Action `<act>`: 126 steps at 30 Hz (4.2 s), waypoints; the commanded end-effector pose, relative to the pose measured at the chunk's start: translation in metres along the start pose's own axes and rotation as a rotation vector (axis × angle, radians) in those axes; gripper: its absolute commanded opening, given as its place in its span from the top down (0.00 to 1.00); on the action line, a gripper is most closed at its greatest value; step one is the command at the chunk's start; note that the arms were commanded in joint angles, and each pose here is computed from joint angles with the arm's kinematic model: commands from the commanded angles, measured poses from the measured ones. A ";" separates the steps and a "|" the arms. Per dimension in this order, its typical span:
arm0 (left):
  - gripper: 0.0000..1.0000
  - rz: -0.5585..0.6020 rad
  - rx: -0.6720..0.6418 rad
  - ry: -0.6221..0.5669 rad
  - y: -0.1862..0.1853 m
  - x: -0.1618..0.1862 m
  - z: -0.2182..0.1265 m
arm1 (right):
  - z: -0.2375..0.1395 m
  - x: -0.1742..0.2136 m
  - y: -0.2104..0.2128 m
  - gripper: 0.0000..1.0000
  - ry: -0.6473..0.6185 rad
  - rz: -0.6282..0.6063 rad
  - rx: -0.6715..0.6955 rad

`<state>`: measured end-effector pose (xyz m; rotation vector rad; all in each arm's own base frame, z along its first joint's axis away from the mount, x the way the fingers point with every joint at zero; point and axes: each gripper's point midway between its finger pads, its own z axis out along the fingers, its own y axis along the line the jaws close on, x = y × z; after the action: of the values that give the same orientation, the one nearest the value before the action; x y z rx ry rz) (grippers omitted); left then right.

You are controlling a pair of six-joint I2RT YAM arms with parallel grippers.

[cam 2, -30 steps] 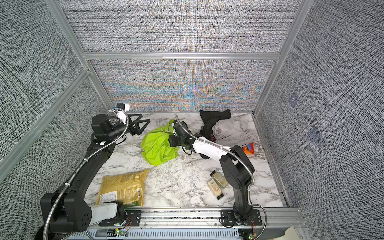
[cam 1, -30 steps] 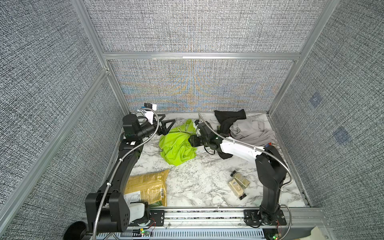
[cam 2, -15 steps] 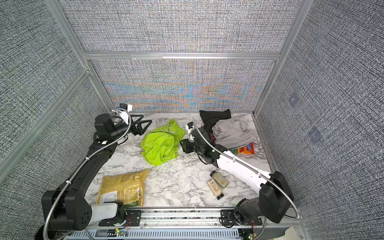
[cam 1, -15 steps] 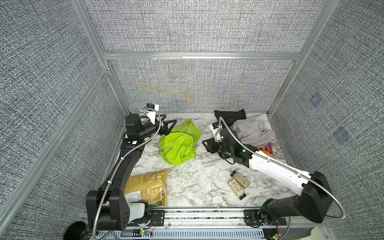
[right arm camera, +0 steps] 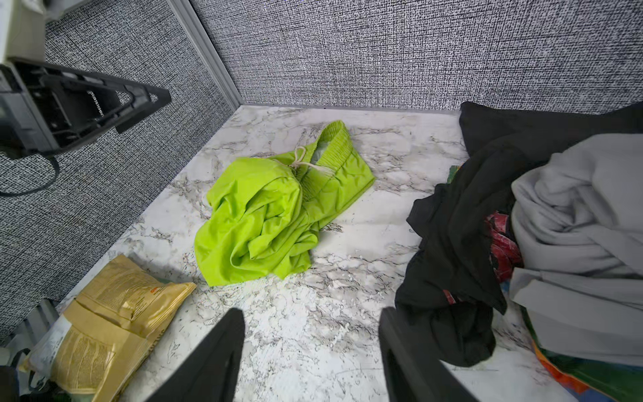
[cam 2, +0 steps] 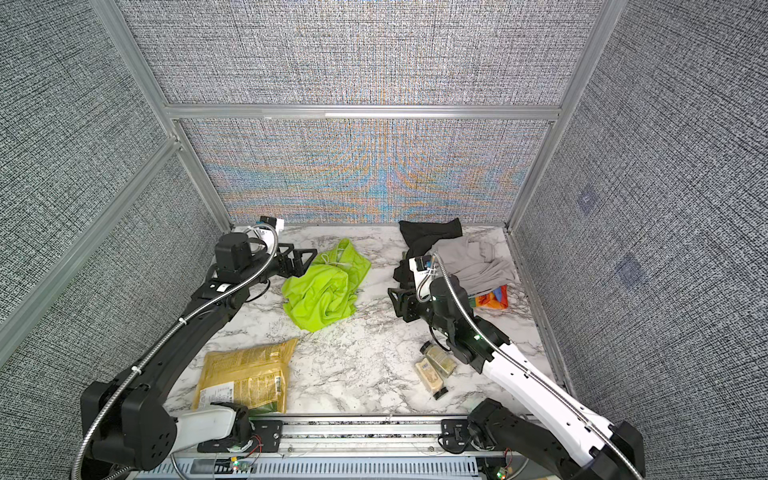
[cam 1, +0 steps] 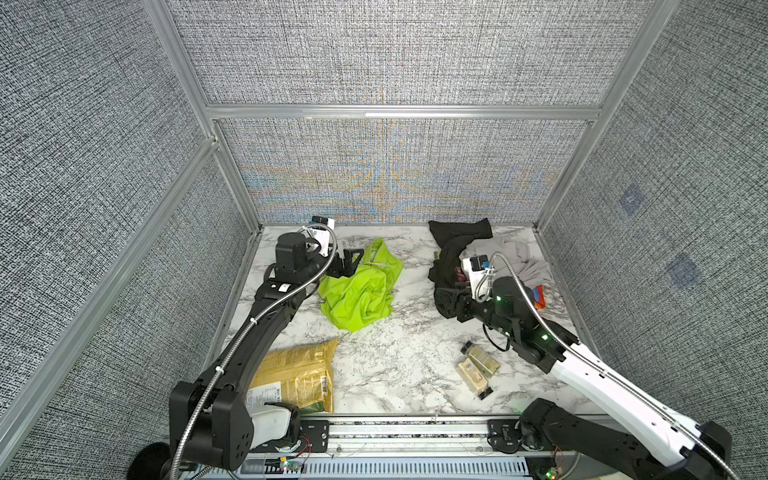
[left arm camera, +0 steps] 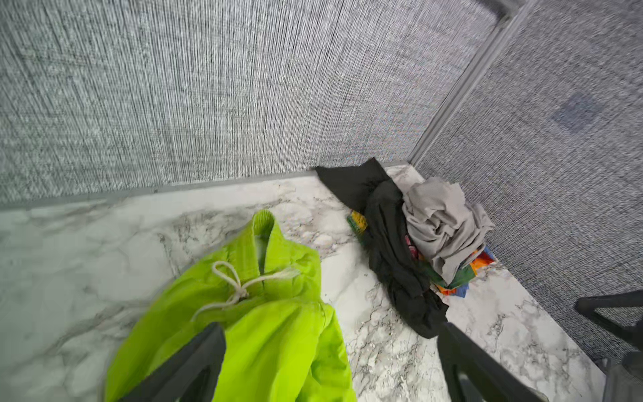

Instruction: Pick out a specific cloth from the pile

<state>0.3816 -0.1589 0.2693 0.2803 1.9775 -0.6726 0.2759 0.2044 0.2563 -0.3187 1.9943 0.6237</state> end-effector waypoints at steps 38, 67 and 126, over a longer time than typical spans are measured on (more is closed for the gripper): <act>0.09 -0.085 -0.423 0.498 0.052 0.167 0.121 | -0.027 0.016 -0.003 0.01 0.029 -0.042 -0.023; 0.06 -0.109 -0.513 0.420 0.084 0.132 0.092 | -0.037 0.019 -0.009 0.01 0.024 -0.026 0.007; 0.01 0.005 -0.457 -0.023 0.049 0.079 -0.043 | -0.057 0.013 -0.004 0.01 0.040 -0.112 -0.009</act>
<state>0.3308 -0.1156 0.1895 0.0301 2.1236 -0.2858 0.2294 0.1760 0.2684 -0.4371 1.9850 0.6073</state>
